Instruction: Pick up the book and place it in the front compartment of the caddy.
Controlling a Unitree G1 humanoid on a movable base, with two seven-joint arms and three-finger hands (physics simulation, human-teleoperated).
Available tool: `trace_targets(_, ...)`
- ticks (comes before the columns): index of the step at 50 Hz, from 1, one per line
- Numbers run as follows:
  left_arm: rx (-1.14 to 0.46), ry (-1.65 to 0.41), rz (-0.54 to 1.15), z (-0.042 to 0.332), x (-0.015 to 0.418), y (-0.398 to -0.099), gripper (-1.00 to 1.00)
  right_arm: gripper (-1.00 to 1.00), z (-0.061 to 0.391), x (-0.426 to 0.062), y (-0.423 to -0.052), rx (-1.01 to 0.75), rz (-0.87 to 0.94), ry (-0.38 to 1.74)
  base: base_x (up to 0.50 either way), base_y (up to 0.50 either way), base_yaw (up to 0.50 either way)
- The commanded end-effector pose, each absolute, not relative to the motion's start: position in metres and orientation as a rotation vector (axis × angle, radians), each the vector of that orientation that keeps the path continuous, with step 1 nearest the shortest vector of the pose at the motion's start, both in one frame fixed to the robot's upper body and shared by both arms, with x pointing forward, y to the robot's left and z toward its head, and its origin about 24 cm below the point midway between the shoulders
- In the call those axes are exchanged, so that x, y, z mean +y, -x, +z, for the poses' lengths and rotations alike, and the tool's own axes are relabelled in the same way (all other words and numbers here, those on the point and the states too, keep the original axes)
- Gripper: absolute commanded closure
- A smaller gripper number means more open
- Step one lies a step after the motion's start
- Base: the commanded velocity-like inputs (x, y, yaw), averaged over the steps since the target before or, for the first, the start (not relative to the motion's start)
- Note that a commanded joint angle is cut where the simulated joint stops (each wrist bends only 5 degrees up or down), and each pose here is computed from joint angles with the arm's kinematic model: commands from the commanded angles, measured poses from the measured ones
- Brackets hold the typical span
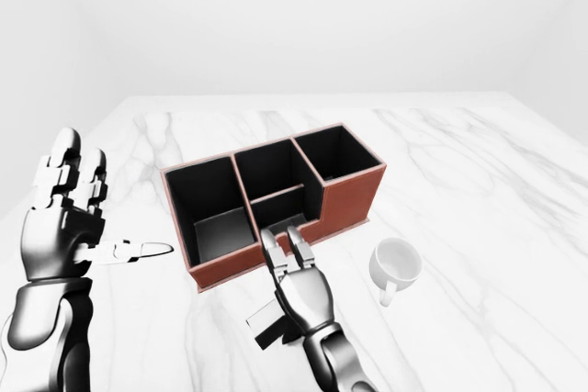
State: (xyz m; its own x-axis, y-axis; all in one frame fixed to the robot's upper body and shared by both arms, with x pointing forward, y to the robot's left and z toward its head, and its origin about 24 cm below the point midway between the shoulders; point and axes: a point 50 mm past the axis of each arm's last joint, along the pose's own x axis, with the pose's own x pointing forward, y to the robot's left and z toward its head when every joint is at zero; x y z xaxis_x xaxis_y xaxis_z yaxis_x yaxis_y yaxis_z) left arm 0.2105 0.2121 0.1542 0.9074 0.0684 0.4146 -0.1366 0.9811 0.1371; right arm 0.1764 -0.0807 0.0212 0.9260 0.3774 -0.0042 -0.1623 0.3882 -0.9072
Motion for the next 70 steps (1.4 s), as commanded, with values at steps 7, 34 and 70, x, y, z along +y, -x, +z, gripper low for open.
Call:
trace_targets(7, -0.422, -0.165, 0.107, 0.155, 0.212, -0.211, -1.0, -1.0, 0.015, -0.081, -0.178, -0.207, 0.346, 1.136, 0.0, 0.0, 0.0)
trace_targets(34, -0.429, -0.165, 0.108, 0.156, 0.213, -0.21, -1.0, 1.0, 0.01, -0.082, -0.177, -0.18, 0.357, 1.129, 0.0, 0.0, 0.0)
trace_targets(70, -0.419, -0.165, 0.106, 0.154, 0.212, -0.211, -1.0, 1.0, 0.074, -0.09, -0.19, -0.272, 0.331, 0.997, 0.0, 0.0, 0.0)
